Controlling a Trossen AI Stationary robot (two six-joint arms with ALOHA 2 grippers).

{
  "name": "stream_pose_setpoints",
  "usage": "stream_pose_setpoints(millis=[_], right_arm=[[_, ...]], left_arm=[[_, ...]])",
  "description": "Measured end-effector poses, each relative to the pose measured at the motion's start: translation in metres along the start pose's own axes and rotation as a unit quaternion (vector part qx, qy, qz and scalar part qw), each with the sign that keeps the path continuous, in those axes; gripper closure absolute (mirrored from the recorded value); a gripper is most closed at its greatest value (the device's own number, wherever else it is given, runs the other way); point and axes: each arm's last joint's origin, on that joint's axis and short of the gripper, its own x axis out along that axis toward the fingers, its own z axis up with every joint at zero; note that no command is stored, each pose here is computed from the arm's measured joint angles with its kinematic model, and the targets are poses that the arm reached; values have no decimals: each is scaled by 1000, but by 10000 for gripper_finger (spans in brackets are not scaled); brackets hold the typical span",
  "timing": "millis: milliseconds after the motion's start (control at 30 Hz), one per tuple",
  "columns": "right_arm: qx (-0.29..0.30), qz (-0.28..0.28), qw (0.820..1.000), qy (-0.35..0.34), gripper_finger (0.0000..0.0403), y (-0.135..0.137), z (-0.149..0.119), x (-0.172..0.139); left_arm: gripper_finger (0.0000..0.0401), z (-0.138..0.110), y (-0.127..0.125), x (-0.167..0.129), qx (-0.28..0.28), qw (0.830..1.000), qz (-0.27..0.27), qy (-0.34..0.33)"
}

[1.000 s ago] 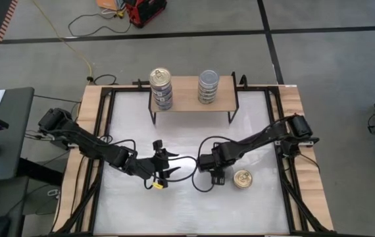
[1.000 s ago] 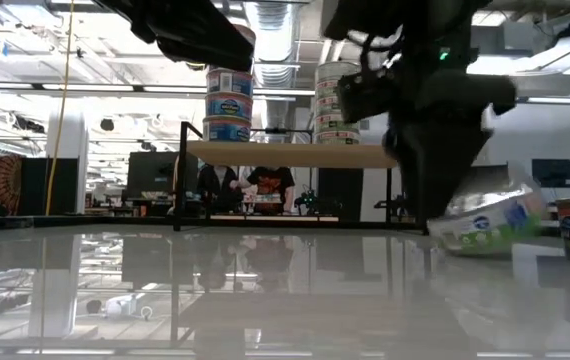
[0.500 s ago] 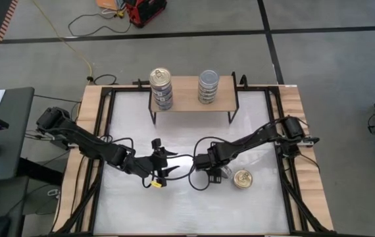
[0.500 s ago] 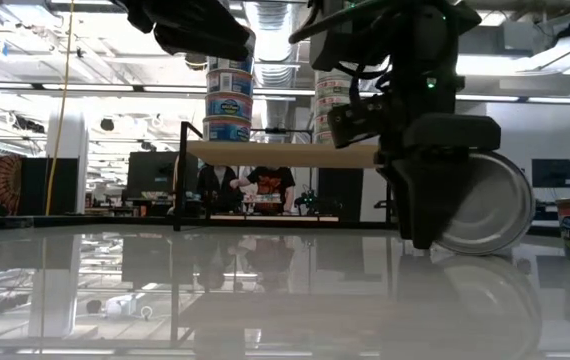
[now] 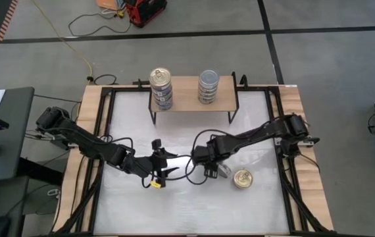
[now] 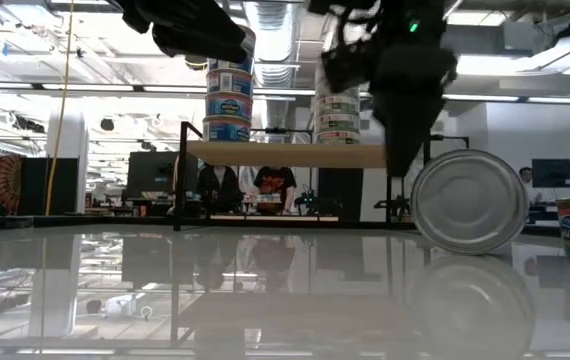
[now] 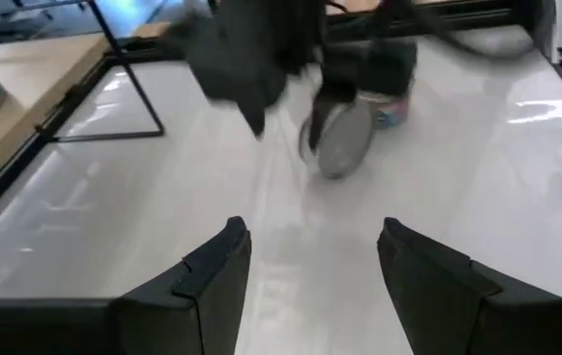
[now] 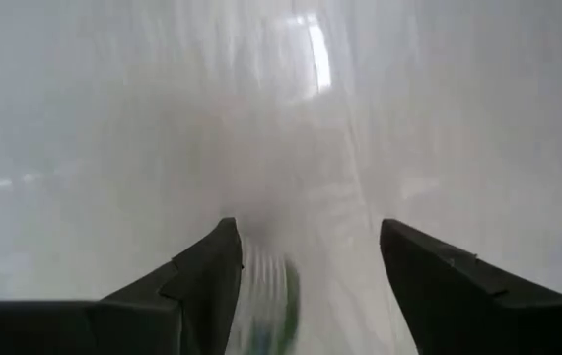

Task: Stack canned seafood by type on shelf
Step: Stack the green tuna can on top of the other green tuna cans on the shelf

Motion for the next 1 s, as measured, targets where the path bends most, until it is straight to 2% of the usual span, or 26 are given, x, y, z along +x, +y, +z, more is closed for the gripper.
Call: stream_pose_setpoints(millis=[200, 367, 700, 867, 1000], right_arm=[[44, 21, 998, -37, 133, -7, -18, -44], [75, 36, 995, -53, 132, -10, -31, -60], [123, 56, 991, -3, 132, 0, -45, -41], [121, 75, 990, -9, 132, 5, -48, -23], [120, 99, 988, -21, 132, 9, -48, -15]], left_arm=[[186, -1, -1, 0, 12, 1000, -10, 3], [186, -2, -1, 0, 22, 1000, -19, 11], [186, 1, -2, 0, 57, 998, -23, -3], [186, 0, -6, 1, 53, 995, -76, -33], [186, -4, -6, 2, 47, 994, -86, -44]])
